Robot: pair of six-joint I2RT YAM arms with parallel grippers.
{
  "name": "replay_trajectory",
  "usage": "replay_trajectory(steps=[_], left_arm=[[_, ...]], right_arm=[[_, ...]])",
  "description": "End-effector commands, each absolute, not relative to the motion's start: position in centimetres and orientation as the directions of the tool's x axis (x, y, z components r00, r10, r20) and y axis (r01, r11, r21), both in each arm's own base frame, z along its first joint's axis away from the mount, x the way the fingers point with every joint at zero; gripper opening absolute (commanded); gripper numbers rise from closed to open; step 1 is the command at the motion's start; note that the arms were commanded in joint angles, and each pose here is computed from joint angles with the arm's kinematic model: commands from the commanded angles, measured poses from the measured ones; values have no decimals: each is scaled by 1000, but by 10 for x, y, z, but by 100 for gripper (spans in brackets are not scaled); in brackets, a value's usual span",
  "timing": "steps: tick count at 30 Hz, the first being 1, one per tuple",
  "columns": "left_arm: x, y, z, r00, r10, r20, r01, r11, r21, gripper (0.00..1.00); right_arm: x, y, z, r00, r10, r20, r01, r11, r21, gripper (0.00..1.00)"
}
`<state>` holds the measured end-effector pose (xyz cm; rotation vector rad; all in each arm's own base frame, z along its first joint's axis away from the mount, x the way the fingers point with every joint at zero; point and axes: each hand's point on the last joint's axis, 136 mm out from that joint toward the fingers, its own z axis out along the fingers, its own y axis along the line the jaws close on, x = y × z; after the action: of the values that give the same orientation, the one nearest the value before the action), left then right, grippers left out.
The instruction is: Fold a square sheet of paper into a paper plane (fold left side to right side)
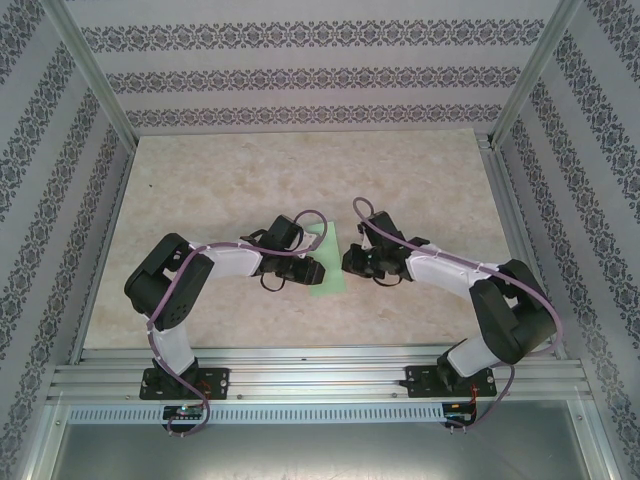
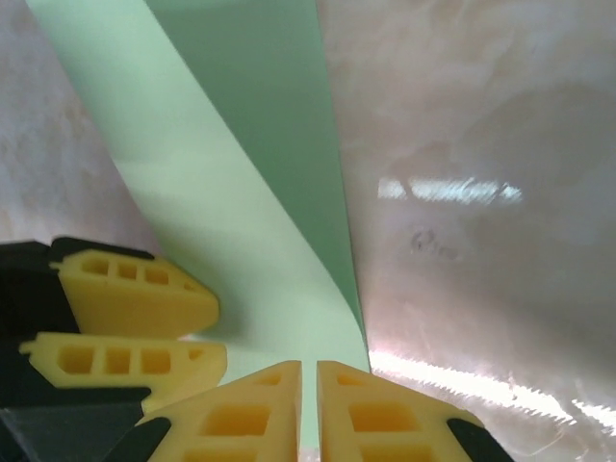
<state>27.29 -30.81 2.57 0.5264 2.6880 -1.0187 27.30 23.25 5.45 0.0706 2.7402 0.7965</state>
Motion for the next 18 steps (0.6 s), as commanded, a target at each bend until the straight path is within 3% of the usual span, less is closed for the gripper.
replay_trajectory(steps=[1,18], left_arm=[[268,-303,11,-926,241,-291,371,729,-576,34],[276,-302,15,-933,212,-292,346,756,-556,36]], right_arm=[[262,239,48,-964,127,-234,-21,839,543,12],[245,239,-8,-987,75,-141,7,902,432,11]])
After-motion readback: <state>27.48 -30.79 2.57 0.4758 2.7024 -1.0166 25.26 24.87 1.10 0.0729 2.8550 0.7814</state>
